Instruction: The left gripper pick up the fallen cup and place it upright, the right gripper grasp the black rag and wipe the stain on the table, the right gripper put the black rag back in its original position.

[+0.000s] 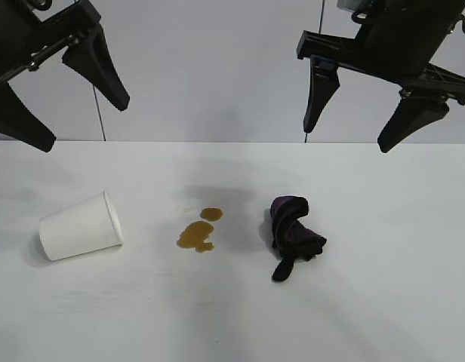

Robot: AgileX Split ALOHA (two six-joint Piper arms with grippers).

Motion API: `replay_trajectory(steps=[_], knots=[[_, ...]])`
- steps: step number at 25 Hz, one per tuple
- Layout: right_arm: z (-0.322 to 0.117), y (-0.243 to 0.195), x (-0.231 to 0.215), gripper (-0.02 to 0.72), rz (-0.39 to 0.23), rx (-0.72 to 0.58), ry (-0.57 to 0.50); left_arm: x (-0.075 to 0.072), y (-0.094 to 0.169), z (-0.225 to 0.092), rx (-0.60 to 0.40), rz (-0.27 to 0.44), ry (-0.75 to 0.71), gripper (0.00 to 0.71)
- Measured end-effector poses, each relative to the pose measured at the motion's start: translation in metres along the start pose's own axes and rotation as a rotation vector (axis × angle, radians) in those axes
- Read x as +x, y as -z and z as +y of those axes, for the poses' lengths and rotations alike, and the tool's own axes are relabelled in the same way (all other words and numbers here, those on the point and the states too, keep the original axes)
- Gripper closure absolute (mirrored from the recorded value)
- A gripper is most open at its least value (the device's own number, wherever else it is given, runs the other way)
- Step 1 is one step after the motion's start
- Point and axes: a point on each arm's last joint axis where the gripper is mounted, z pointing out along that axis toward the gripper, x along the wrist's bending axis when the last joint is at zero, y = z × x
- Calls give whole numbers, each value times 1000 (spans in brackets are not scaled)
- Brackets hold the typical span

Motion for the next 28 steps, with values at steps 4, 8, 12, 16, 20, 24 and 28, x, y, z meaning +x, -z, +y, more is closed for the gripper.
replay_trajectory(steps=[4,8,12,16,20,24,28], knots=[[0,0,0,115,0,0,0,0,0,0,0,0,0,17],[0,0,0,115,0,1,0,0,0,0,0,0,0,17],[0,0,0,115,0,1,0,0,0,0,0,0,0,17],[0,0,0,115,0,1,0,0,0,0,0,0,0,17],[0,0,0,115,0,1,0,0,0,0,0,0,0,17],[0,0,0,115,0,1,0,0,0,0,-1,0,0,17],[0,0,0,115,0,1,0,2,0,2,-21,27,-79,17]])
